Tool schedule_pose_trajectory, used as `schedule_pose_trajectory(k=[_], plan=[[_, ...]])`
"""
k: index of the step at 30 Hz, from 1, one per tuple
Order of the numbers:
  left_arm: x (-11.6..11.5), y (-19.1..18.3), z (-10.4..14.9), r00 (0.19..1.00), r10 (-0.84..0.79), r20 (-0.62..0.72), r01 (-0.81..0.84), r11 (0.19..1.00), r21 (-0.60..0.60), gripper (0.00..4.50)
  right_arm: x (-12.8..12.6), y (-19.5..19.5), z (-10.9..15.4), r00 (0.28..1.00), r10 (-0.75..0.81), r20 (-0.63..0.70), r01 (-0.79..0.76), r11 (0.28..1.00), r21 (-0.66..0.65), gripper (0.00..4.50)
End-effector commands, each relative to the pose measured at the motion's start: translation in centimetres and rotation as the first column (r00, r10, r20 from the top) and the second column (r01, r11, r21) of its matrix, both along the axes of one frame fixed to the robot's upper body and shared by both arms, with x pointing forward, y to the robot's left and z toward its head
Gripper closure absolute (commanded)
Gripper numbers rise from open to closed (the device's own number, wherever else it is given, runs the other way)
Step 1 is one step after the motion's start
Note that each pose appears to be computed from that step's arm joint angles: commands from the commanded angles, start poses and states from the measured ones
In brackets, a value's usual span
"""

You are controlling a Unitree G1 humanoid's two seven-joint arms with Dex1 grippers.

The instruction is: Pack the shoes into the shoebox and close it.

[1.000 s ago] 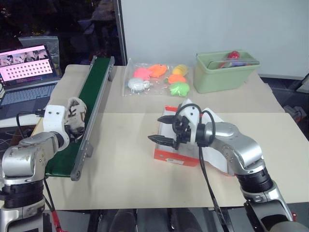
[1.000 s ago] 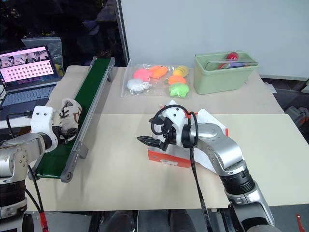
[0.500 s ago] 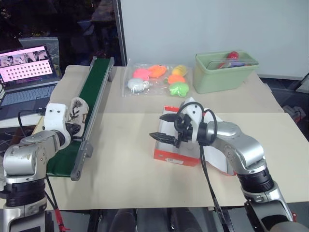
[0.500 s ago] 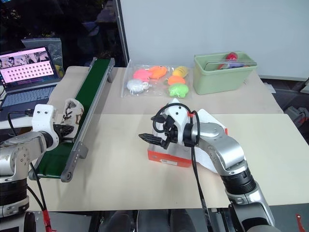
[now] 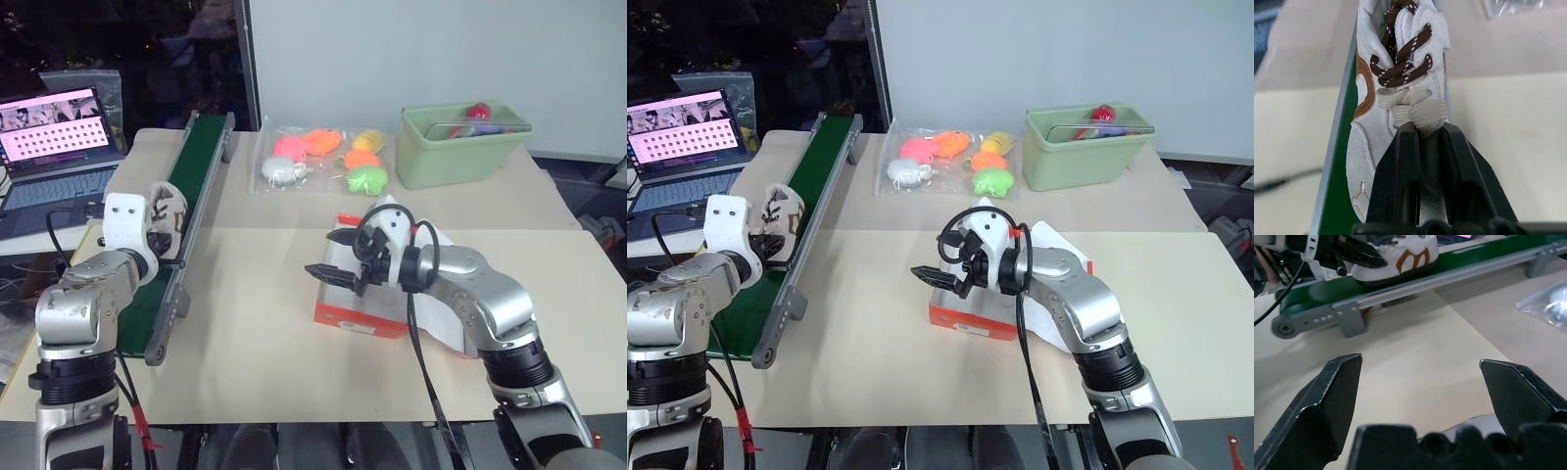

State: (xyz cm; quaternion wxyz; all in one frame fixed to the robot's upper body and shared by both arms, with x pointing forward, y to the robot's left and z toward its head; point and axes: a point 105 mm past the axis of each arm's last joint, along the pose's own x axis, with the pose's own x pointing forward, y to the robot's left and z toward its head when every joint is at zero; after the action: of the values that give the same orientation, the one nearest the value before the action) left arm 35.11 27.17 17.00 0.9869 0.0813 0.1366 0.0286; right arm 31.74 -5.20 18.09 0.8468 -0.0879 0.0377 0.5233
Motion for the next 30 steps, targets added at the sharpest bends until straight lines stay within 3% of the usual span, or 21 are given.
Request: schedule_pose_trajectory(k=[1, 6, 9, 11, 16, 22, 30], plan=[[0.4, -0.5, 4.1, 0.983, -0.010, 0.182, -0.006, 0.996, 0.086, 3.89, 0.1, 0.0, 1.8, 0.998, -0.001, 0.063, -0.001, 0.999, 0.034, 0.00], [0.6, -4.2, 6.0, 0.932, -0.158, 0.327, 0.101, 0.978, 0.185, 3.89, 1.4, -0.2, 2.4, 0.996, -0.086, 0.024, 0.083, 0.991, 0.101, 0.00], [0.0, -8.4, 6.5, 0.871, -0.305, 0.384, 0.262, 0.951, 0.162, 3.89, 3.6, -0.6, 3.7, 0.966, -0.178, -0.185, 0.227, 0.930, 0.291, 0.00], [-0.5, -10.8, 6.4, 0.836, -0.385, 0.391, 0.355, 0.923, 0.149, 3.89, 4.5, -0.5, 4.6, 0.928, -0.140, -0.346, 0.286, 0.863, 0.417, 0.00], [-1.1, -14.0, 5.6, 0.792, -0.482, 0.374, 0.471, 0.873, 0.128, 3.89, 5.6, -0.4, 5.1, 0.827, -0.033, -0.561, 0.379, 0.771, 0.513, 0.00], [-1.4, -16.8, 5.4, 0.740, -0.563, 0.367, 0.571, 0.815, 0.099, 3.89, 5.9, 0.6, 4.5, 0.756, 0.028, -0.654, 0.420, 0.746, 0.517, 0.00], [-2.0, -19.1, 5.1, 0.685, -0.637, 0.354, 0.672, 0.740, 0.029, 3.89, 5.6, 2.2, 4.2, 0.747, 0.052, -0.663, 0.412, 0.746, 0.523, 0.00]])
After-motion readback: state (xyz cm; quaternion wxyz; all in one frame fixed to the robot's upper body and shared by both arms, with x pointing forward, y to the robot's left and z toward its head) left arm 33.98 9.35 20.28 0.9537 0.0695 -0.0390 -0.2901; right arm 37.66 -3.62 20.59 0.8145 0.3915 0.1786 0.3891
